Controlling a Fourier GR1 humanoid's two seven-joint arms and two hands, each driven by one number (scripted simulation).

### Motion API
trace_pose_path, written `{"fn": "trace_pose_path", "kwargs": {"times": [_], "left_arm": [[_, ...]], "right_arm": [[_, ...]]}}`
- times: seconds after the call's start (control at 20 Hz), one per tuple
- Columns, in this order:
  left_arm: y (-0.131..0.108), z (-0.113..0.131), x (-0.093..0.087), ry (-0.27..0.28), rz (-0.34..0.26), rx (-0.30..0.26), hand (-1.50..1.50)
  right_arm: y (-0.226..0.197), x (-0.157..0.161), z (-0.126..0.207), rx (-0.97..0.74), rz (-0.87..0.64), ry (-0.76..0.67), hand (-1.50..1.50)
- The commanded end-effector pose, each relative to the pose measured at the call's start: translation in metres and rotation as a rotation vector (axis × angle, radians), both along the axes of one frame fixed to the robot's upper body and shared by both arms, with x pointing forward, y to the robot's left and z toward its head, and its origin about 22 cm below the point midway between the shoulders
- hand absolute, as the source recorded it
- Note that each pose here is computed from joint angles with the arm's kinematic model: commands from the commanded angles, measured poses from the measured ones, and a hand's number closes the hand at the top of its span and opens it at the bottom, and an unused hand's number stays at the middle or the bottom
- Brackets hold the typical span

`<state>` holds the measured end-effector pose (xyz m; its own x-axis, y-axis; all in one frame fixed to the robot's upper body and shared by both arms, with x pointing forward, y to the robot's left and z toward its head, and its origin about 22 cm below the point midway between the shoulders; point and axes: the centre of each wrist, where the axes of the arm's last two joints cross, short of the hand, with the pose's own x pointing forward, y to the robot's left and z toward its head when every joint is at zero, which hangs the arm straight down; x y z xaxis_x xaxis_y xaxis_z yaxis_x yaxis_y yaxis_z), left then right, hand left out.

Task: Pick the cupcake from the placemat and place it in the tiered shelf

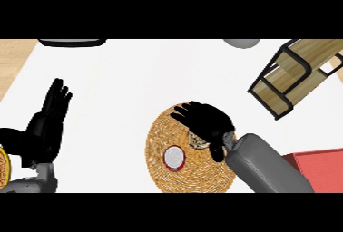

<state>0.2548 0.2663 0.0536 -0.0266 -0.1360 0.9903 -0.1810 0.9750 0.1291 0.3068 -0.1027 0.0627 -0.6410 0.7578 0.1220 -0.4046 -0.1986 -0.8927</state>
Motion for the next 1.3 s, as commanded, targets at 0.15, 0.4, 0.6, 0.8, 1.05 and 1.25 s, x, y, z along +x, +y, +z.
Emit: {"fn": "trace_pose_path", "kwargs": {"times": [0.15, 0.4, 0.6, 0.8, 1.05, 1.25], "left_arm": [[-0.006, 0.000, -0.007, -0.008, -0.004, 0.010, 0.00], [0.002, -0.001, 0.004, 0.001, -0.005, -0.006, 0.00], [0.008, 0.022, -0.007, 0.002, -0.012, 0.002, 0.00], [-0.009, 0.001, 0.013, 0.011, -0.029, 0.002, 0.00], [0.000, 0.000, -0.006, 0.023, -0.002, -0.014, 0.00], [0.007, -0.006, -0.005, 0.006, 0.026, -0.008, 0.00]], "right_arm": [[0.005, 0.010, -0.010, 0.046, 0.014, 0.007, -1.50], [0.003, 0.002, -0.049, 0.030, 0.022, 0.030, -1.50], [-0.002, 0.014, -0.050, -0.044, 0.012, 0.068, -1.50], [-0.015, 0.008, -0.089, -0.058, 0.085, 0.013, 1.50], [-0.003, 0.002, -0.070, -0.010, 0.147, -0.113, 1.50], [-0.141, -0.003, -0.065, -0.035, -0.004, -0.093, 1.50]]}}
